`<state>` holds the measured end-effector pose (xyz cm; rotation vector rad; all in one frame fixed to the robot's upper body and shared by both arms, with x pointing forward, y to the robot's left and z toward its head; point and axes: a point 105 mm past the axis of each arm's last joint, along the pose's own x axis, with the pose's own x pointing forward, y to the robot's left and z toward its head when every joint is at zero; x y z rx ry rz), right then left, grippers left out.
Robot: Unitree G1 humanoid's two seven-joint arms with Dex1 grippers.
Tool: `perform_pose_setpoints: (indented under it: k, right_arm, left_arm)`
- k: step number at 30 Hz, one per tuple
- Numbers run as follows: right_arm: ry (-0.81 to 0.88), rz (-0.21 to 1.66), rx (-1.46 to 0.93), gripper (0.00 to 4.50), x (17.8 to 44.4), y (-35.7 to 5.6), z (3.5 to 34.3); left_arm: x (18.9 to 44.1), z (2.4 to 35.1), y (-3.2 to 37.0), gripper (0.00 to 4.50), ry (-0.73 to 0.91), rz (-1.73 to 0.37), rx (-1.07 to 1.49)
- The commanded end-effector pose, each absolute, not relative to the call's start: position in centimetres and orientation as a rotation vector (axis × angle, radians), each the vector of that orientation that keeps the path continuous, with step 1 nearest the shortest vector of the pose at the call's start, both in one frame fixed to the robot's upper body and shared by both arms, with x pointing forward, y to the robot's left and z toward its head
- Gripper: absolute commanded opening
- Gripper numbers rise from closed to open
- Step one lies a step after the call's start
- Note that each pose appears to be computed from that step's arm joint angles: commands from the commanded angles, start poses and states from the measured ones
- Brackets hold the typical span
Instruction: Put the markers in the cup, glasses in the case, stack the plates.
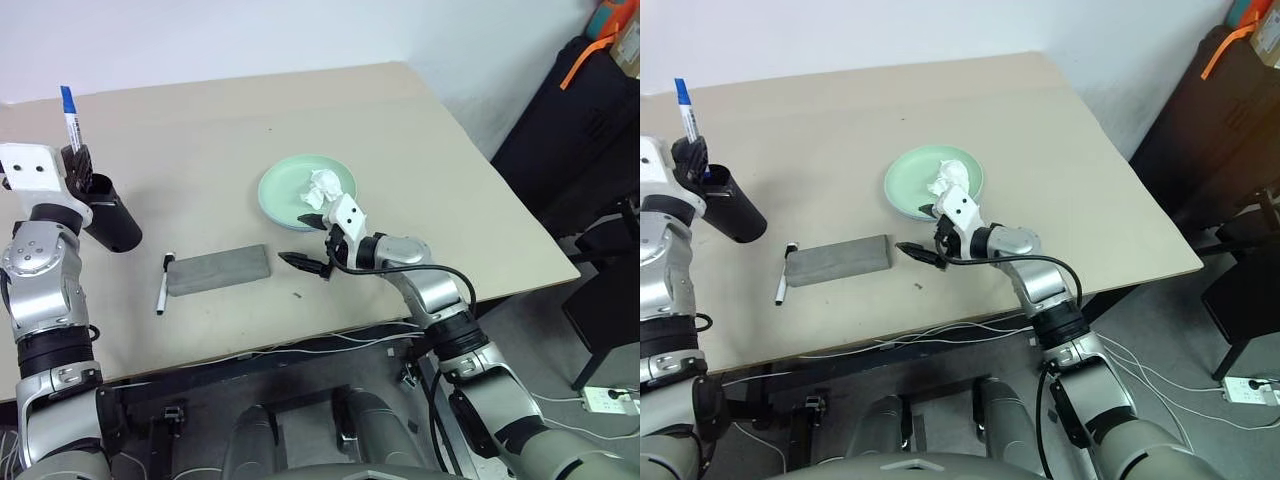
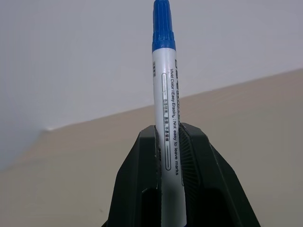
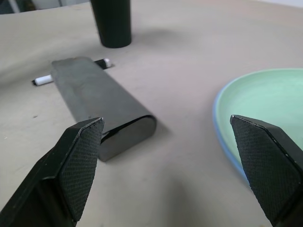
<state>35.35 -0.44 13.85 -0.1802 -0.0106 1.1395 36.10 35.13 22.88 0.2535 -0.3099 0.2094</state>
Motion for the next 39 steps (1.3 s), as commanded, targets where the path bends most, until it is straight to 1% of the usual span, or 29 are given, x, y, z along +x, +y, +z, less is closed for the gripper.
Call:
perform_pose_setpoints:
  k: [1,8,12,23,25,26,28,33,35,39]
  right_arm:
    - [-0.075,1.130,-0.181,4.50,35.2,-0.5,15.5]
    - [-0.080,1.114,-0.187,4.50,35.5,-0.6,15.5]
    - [-0.082,1.112,-0.187,4.50,35.6,-0.6,15.6]
    - [-0.087,1.107,-0.213,4.50,35.8,-0.4,15.5]
    - [-0.086,1.108,-0.214,4.50,35.8,-0.5,15.5]
    - [-0.087,1.109,-0.213,4.50,35.8,-0.4,15.5]
    - [-0.088,1.110,-0.213,4.50,35.8,-0.4,15.5]
    - [-0.090,1.112,-0.209,4.50,35.7,-0.2,15.4]
    - [-0.090,1.114,-0.206,4.50,35.6,-0.2,15.4]
    - [-0.091,1.119,-0.196,4.50,35.5,0.0,15.4]
  left_arm:
    - [35.5,23.6,35.6,0.27,-0.349,0.246,0.284]
    - [34.8,21.9,36.4,0.27,-0.305,0.270,0.280]
    - [34.9,20.9,36.4,0.27,-0.287,0.268,0.269]
    - [34.7,20.5,36.7,0.27,-0.286,0.289,0.238]
    - [34.6,20.5,36.7,0.99,-0.286,0.292,0.240]
    - [34.6,20.5,36.7,1.24,-0.286,0.292,0.238]
    - [34.5,20.5,36.6,1.93,-0.287,0.291,0.237]
    - [34.4,20.6,36.5,3.70,-0.286,0.289,0.242]
    - [34.4,20.6,36.6,4.47,-0.286,0.290,0.243]
    - [34.2,21.4,36.7,4.47,-0.301,0.303,0.239]
